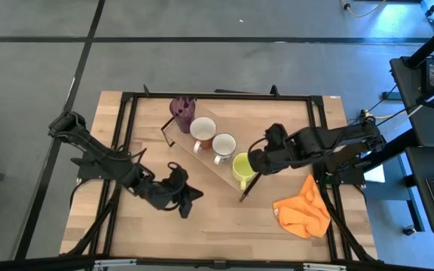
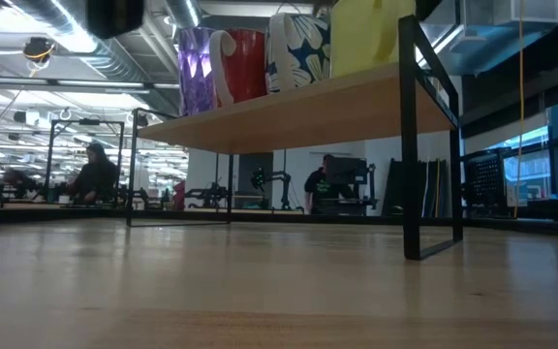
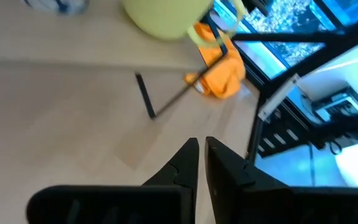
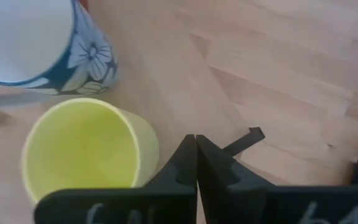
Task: Stack small to large cups/mugs on shelf
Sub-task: Put the yellow mug on the shelf
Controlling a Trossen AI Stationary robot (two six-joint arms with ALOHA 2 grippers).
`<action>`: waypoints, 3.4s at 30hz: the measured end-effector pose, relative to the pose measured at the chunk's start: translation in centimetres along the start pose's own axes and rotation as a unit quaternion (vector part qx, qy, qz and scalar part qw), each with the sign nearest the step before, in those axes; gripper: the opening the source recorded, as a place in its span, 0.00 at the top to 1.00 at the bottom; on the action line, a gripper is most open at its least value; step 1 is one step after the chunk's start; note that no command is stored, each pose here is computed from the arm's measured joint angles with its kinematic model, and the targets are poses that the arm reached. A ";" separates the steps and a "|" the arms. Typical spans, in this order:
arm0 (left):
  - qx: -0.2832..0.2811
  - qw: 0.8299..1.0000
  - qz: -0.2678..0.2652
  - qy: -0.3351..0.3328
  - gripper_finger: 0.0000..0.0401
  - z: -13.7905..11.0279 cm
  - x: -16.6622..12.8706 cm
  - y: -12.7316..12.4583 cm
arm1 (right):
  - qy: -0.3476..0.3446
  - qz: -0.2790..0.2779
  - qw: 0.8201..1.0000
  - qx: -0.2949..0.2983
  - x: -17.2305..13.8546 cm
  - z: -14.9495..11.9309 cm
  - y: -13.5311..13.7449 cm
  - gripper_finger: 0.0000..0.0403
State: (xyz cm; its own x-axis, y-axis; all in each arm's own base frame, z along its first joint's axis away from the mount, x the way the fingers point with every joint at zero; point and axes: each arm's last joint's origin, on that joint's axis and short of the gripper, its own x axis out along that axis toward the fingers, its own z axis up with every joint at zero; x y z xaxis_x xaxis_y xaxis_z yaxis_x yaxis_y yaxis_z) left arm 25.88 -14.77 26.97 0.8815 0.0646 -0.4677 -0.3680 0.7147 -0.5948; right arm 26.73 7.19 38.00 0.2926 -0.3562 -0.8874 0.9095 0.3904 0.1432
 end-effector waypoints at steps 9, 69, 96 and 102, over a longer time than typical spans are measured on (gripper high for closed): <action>0.006 0.999 0.028 -0.026 0.94 2.1 1.3 1.2 | 0.002 -0.004 1.000 0.002 1.8 -0.7 0.4 1.00; 0.044 0.998 -0.017 0.028 0.94 -0.1 0.1 0.0 | 0.031 0.129 0.991 0.025 4.4 -6.4 6.4 1.00; 0.044 0.998 -0.017 0.029 0.94 -0.1 0.1 0.0 | 0.024 0.113 0.993 0.018 4.6 -6.0 6.2 0.99; 0.045 0.998 -0.019 0.030 0.94 -0.2 0.0 -0.1 | 0.029 0.123 0.992 0.014 4.2 -6.3 6.3 0.99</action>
State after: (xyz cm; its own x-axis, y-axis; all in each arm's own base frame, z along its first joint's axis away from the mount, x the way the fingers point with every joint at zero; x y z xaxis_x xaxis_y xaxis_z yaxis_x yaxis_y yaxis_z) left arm 25.83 -15.01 26.91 0.8739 -0.0038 -0.4860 -0.3041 0.7758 -0.5529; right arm 31.81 13.52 32.43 0.4901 -0.2033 -0.8476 0.8205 0.4360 0.3698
